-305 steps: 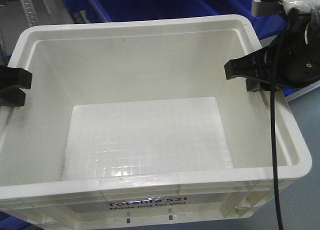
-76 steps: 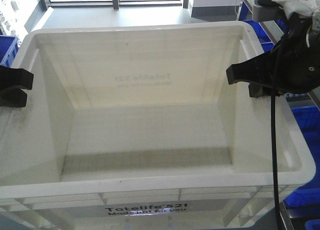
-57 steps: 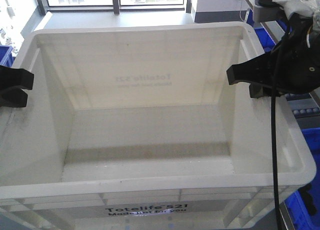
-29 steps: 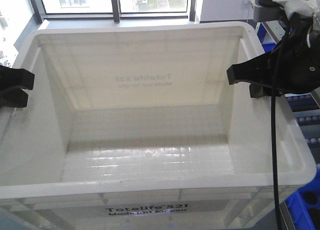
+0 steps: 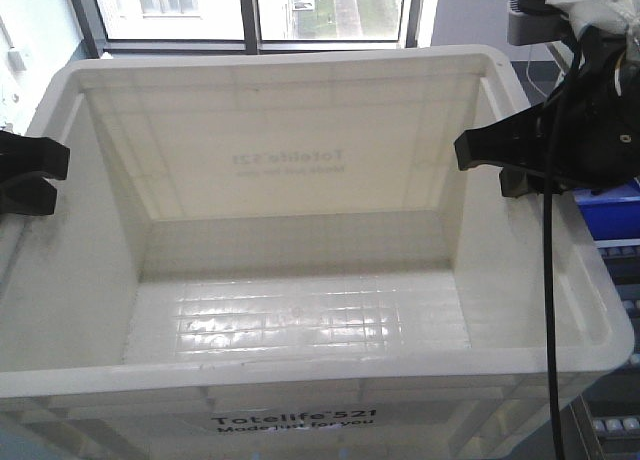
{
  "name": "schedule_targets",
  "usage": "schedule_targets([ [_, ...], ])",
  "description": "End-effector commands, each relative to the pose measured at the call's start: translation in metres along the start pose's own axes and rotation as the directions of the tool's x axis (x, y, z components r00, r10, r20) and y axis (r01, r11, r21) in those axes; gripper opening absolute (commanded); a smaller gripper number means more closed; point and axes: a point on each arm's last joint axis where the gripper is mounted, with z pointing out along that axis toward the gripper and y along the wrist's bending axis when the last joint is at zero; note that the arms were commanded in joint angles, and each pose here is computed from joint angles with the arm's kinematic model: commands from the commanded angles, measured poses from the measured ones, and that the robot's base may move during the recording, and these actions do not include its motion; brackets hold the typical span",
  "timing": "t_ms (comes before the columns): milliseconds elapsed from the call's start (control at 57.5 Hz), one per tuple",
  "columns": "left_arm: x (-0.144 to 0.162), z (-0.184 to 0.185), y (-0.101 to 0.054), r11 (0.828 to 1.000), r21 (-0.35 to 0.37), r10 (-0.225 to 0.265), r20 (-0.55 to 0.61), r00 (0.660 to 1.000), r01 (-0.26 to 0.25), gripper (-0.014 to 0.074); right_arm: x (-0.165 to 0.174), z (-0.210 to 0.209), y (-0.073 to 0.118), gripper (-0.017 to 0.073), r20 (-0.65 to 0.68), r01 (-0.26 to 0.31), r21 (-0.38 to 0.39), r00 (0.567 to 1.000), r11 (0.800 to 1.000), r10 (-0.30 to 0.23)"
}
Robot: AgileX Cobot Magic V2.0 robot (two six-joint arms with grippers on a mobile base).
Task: Move bin from left to right shelf
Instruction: 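Carry the tote with both grippers while driving across the room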
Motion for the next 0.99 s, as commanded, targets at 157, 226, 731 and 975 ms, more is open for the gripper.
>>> schedule_targets([
  [157,-0.0104,-0.0208,-0.0043,0.999,0.03,0.033,0.161,0.986,-0.038,-0.0006,-0.0085,-0.0242,-0.006,0.0,0.147,0.032,0.017,0.989,0.999,-0.034],
  [226,-0.0104,-0.0208,-0.0043,0.999,0.03,0.033,0.161,0.986,-0.038,-0.0006,-0.0085,-0.0242,-0.006,0.0,0.147,0.032,0.017,0.989,0.999,-0.034],
  [731,-0.0104,-0.0208,-0.0043,0.999,0.03,0.033,0.161,0.986,-0.038,-0.0006,-0.0073,-0.0241,-0.0065,0.0,0.133,0.031,0.021,0.991,0.999,-0.034],
  [975,-0.0104,-0.0208,-0.0043,0.999,0.03,0.033,0.161,0.986,-0.038,-0.0006,-0.0073,-0.0241,-0.0065,0.0,0.133,0.031,0.021,0.991,0.999,-0.034],
])
